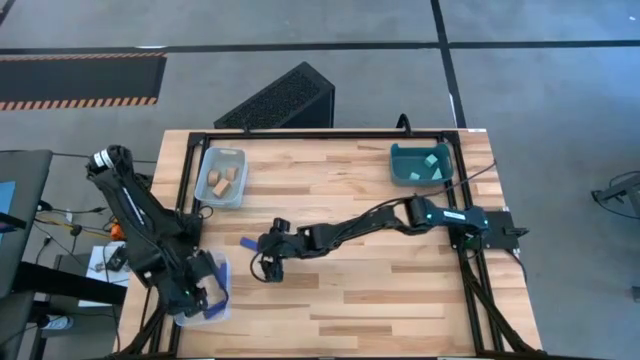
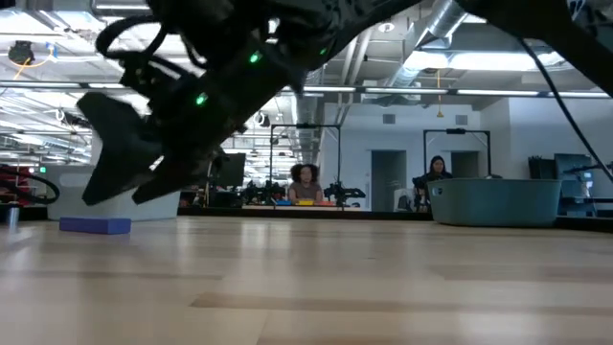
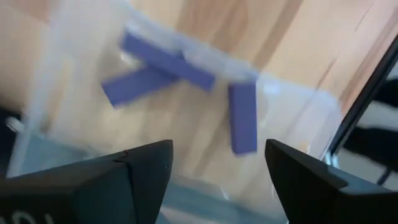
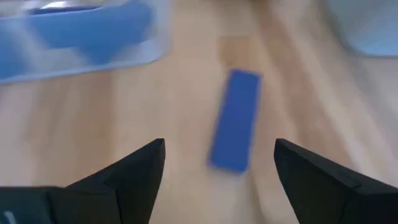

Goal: Sort & place blocks by color
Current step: Put the blue block into the transparent bin

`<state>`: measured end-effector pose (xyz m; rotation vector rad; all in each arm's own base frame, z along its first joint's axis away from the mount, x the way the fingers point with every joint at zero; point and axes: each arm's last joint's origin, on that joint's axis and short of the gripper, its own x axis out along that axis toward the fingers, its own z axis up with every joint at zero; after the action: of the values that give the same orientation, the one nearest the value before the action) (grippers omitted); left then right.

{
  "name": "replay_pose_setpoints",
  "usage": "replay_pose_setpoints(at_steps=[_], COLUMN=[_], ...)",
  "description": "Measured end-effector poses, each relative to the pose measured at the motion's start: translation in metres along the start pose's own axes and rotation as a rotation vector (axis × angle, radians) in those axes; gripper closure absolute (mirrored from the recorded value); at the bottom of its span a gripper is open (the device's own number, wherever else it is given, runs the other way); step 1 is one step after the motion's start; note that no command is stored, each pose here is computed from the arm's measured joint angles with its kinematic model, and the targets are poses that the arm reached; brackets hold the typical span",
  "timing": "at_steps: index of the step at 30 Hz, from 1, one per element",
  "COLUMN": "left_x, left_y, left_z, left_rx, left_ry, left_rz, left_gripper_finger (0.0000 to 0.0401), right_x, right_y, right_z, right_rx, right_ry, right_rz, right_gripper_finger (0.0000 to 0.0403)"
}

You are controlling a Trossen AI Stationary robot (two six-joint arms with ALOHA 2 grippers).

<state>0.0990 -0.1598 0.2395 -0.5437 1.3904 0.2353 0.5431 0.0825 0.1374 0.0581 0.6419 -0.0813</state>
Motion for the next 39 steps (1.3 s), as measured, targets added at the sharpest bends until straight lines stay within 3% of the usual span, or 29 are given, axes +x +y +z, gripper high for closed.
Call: replay_pose_setpoints(at_steps=[3,10,18,27,32,39], left_x=[-0.01,-0.027,-0.041,-0.05,-0.05,-0.05], left_y=[0.008,0.027,0.046,0.058,0.058,0.058], left_z=[0.003,0.007,0.02,0.033,0.033,0.033], left_rx=[-0.002,0.086,0.121,0.101,0.122,0.122], left_ry=[-0.083,-0.16,-0.243,-0.315,-0.324,-0.324], left_rz=[-0.003,0.008,0.009,-0.001,0.006,0.006], left_gripper_finger=[0.0159,0.0159,0.0159,0.0159,0.0159,0.0159], right_x=[0.012,0.016,0.019,0.016,0.015,0.01], right_y=[-0.004,-0.023,-0.052,-0.043,-0.037,-0.035], right_z=[-0.003,0.0,-0.004,-0.013,-0.016,-0.012], right_rx=[0.002,0.029,0.168,0.156,0.146,0.24], right_ry=[-0.016,-0.009,0.056,0.164,0.183,0.187], right_rz=[-0.075,-0.112,-0.162,-0.113,-0.118,-0.106], right_gripper_finger=[0.0078,0.0084,0.0108,0.0144,0.0183,0.0256])
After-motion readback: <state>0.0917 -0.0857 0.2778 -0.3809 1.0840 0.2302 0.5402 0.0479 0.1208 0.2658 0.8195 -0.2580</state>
